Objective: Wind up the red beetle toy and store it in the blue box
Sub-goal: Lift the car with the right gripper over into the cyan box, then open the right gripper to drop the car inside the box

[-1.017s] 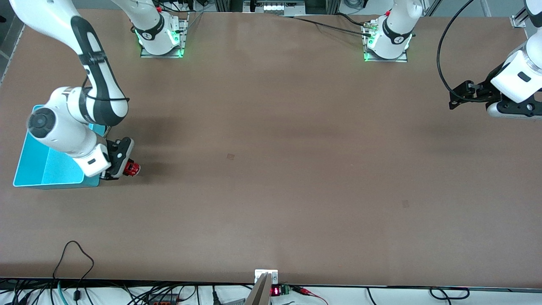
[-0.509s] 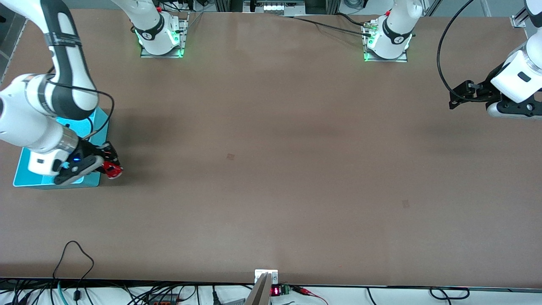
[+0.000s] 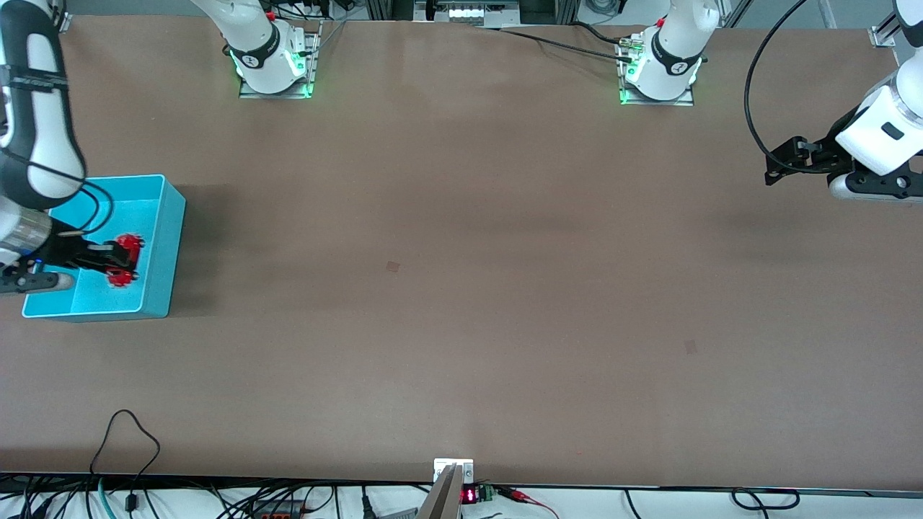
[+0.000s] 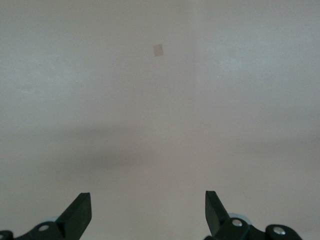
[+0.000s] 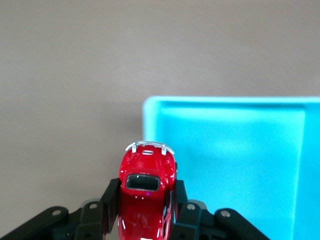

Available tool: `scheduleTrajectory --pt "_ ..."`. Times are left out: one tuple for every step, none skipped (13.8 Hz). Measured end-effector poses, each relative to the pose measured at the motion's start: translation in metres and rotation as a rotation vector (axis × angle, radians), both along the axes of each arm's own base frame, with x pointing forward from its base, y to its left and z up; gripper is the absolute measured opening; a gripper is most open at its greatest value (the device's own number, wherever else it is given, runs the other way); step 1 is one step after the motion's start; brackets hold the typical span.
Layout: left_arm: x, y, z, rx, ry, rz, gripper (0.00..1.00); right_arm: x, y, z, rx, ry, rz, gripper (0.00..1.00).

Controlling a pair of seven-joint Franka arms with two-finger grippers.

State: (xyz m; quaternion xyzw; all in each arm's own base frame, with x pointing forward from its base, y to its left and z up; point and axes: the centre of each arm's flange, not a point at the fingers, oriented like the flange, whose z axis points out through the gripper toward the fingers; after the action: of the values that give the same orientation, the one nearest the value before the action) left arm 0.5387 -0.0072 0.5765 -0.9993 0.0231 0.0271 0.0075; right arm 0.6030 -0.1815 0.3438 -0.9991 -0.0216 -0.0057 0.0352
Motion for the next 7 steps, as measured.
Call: scheduleTrajectory --pt "0.000 0.000 0.000 0.000 0.000 0.000 1.00 -0.003 -0.011 -0.006 -0.018 0.015 -0.003 0.48" --pt "0.000 0.000 0.000 0.000 0.000 0.000 1.00 -0.005 -0.018 -0.012 -0.045 0.030 0.007 0.48" --pt "0.000 0.000 0.000 0.000 0.001 0.000 1.00 -0.006 -0.023 -0.020 -0.064 0.042 0.012 0.48" --pt "0.000 0.000 0.000 0.000 0.001 0.000 1.00 -0.008 -0.029 -0.030 -0.074 0.059 0.009 0.48" --pt "0.000 0.000 0.000 0.000 0.001 0.000 1.00 -0.011 -0.038 -0.042 -0.077 0.077 -0.001 0.48" --pt "0.000 0.000 0.000 0.000 0.001 0.000 1.00 -0.015 -0.046 -0.054 -0.080 0.090 -0.012 0.48" --pt "0.000 0.000 0.000 0.000 0.001 0.000 1.00 -0.017 -0.054 -0.065 -0.086 0.096 -0.022 0.48"
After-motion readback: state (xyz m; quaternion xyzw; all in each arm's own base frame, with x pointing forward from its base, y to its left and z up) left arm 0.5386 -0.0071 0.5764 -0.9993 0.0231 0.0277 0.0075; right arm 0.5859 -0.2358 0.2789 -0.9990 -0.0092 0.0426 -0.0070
